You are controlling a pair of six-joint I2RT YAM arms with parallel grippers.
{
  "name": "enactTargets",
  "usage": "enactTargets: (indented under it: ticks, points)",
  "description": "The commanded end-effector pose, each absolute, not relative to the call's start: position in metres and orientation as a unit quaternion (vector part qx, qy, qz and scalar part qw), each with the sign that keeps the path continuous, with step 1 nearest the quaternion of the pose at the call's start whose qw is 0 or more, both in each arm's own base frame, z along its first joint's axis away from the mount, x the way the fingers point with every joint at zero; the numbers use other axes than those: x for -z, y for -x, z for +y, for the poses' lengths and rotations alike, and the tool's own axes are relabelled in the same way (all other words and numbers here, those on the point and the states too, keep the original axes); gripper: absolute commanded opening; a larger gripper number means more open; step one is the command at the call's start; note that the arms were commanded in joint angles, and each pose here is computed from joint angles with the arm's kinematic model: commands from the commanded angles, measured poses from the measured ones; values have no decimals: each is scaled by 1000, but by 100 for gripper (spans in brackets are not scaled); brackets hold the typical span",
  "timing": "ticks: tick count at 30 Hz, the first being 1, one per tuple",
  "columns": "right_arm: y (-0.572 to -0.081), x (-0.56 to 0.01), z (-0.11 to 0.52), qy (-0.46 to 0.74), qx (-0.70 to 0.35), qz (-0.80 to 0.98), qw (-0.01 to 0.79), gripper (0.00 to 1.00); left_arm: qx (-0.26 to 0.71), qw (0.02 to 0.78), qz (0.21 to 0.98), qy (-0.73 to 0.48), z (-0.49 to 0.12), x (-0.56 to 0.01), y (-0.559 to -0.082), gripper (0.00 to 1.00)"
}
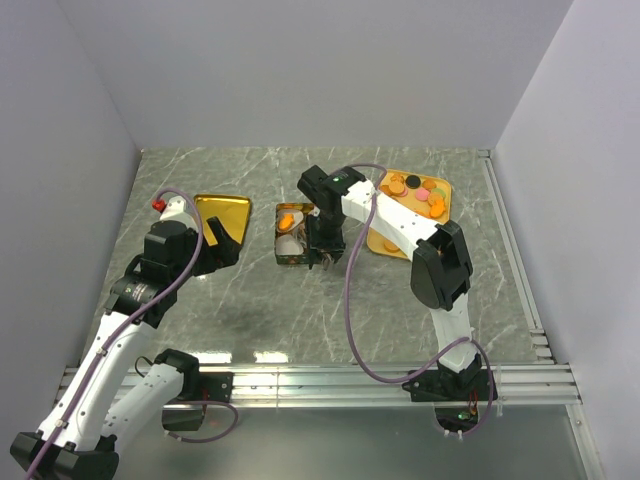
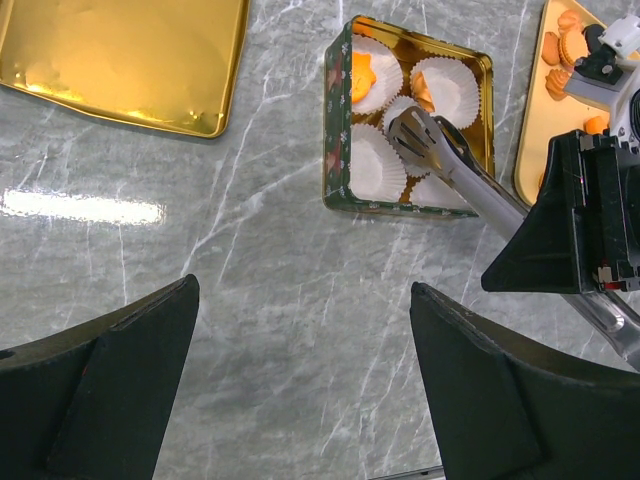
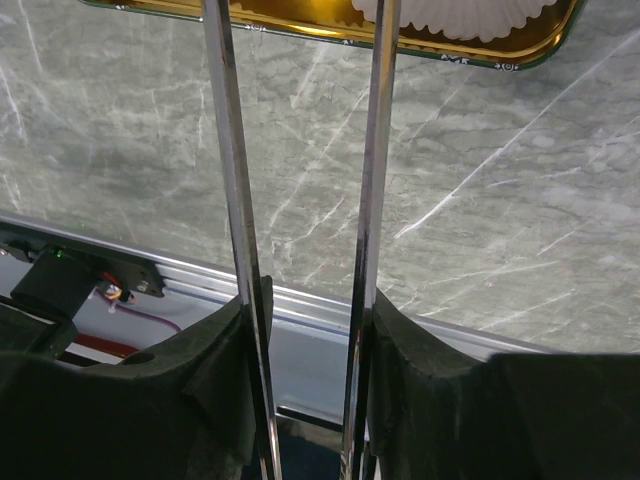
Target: Pack the cookies
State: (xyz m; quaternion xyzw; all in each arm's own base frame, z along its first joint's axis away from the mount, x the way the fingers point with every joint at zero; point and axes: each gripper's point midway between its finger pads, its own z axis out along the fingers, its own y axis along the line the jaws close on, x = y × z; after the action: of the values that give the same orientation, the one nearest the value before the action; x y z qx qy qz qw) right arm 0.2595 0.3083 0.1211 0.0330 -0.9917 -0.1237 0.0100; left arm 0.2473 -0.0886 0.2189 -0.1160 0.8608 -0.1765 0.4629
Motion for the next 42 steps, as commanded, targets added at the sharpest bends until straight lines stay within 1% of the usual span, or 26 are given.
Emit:
enactTargets:
  ticks: [1, 9, 17, 20, 24, 28, 33, 38, 42]
  points:
    - [-269, -147, 312, -33, 150, -988, -26, 45, 182, 478, 852, 112, -90, -229, -249, 93]
    - [-270, -154, 309, -32, 150, -988, -34, 50, 182, 479, 851, 112, -90, -229, -249, 93]
    - [-272, -160, 304, -29, 150, -987, -40, 50, 182, 481, 850, 112, -89, -230, -249, 93]
    - [-273, -170, 306, -28, 157, -986, -50, 50, 182, 480, 851, 113, -89, -230, -249, 93]
    - [-281, -200, 306, -24, 174, -981, -77, 50, 182, 479, 852, 113, -90, -229, -249, 93]
    - [-286, -220, 296, -25, 174, -980, -89, 50, 180, 478, 852, 113, -89, -228, -249, 93]
    - [-293, -228, 253, 6, 154, -983, -101, 50, 178, 476, 854, 115, -89, -226, -250, 93]
    - [-310, -226, 184, 64, 125, -983, -119, 49, 176, 473, 855, 117, -89, -225, -250, 93]
    - [-313, -215, 136, 97, 100, -983, -116, 49, 176, 471, 856, 117, -89, -223, -251, 93]
